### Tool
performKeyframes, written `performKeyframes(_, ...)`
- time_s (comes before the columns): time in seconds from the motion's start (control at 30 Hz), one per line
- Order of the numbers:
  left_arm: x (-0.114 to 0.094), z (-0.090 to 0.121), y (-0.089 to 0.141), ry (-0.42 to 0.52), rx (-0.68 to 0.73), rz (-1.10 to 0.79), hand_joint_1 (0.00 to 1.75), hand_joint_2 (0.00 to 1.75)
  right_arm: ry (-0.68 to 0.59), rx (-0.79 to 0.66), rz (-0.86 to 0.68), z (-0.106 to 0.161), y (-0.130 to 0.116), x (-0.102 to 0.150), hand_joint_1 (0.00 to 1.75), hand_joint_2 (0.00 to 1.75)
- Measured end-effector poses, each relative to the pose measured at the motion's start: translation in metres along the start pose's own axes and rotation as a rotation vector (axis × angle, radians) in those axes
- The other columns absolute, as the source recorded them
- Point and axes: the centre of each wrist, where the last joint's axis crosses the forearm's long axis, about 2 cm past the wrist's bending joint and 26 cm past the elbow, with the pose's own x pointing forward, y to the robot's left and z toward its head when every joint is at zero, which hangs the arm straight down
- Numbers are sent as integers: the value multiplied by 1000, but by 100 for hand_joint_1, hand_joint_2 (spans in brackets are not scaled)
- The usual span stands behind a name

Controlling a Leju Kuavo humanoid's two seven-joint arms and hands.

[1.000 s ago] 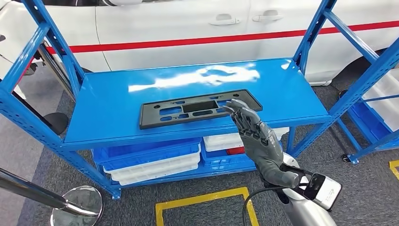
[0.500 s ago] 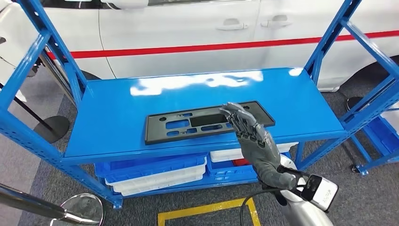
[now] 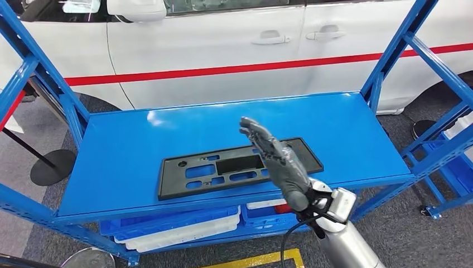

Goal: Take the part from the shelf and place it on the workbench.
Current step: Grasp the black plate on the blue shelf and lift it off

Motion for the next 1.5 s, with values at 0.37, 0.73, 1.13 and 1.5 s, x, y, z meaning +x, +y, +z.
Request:
performKeyframes(0.37, -10, 5, -4, 102, -4, -64, 0, 0, 232, 39, 331, 20, 31, -52, 0, 175)
performKeyframes(0.73, -15, 7, -3, 133, 2, -59, 0, 0, 320, 57, 910, 54, -10, -71, 0, 175)
performKeyframes(1.13, -16, 7, 0, 119, 1, -74, 0, 0, 307, 154, 1180, 84, -24, -60, 0, 175)
performKeyframes(1.5, -16, 7, 0, 113, -1, -73, 0, 0, 317, 187, 1178, 92, -21, -56, 0, 175)
